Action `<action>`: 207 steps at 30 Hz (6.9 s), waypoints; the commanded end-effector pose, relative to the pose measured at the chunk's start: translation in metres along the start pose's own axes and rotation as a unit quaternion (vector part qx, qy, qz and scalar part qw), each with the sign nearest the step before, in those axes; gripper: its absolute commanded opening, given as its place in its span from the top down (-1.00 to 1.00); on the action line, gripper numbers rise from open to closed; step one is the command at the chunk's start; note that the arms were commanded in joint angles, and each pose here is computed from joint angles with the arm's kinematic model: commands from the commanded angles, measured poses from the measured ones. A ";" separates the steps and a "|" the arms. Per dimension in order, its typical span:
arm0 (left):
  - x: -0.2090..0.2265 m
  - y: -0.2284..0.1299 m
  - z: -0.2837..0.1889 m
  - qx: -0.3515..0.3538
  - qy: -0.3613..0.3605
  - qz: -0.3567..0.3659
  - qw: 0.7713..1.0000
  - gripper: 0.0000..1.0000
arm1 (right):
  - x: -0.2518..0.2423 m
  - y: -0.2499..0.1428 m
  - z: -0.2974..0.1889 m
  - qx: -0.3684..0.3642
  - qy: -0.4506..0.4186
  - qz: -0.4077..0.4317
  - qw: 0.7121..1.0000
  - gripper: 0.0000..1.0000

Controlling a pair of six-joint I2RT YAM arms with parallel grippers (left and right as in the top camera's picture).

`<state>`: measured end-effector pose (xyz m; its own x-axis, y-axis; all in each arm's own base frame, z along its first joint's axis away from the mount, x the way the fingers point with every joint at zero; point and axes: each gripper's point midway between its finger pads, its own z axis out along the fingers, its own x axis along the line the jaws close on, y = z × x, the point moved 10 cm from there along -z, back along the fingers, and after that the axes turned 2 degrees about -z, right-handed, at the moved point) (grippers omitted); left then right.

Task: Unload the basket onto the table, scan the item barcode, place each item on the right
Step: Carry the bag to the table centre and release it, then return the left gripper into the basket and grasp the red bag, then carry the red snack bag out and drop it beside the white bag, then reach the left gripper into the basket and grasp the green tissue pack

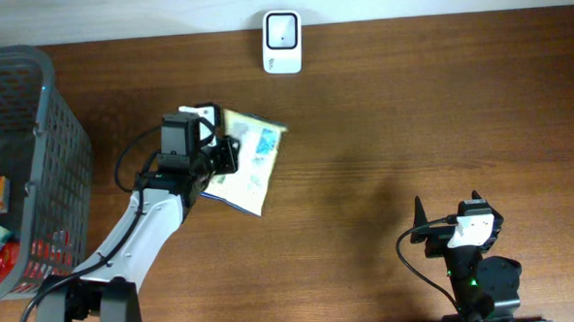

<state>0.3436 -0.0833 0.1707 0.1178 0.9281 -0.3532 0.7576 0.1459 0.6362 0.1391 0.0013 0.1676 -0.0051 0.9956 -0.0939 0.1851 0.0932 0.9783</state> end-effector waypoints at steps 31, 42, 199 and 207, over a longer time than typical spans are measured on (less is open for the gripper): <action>0.225 0.129 -0.314 -0.310 0.440 -0.198 0.819 -0.98 | 0.001 -0.002 0.000 0.006 0.001 0.002 1.000 -0.97; 0.301 0.061 -0.237 -0.079 0.548 -0.343 0.758 -0.98 | 0.001 -0.002 0.000 0.006 0.001 0.002 1.000 -0.97; 0.339 0.026 -0.162 0.097 0.472 -0.157 0.862 -0.96 | 0.001 -0.002 0.000 0.006 0.001 0.002 1.000 -0.97; 0.348 0.001 -0.138 0.152 0.444 -0.178 0.865 -0.59 | 0.001 -0.002 0.000 0.006 0.001 0.002 1.000 -0.97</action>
<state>0.2992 0.2885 0.1637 -0.6132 0.7394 0.2779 0.7748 0.4946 0.3938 0.1391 0.0013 0.1676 -0.0051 0.9956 -0.0939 0.1851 0.0932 0.9783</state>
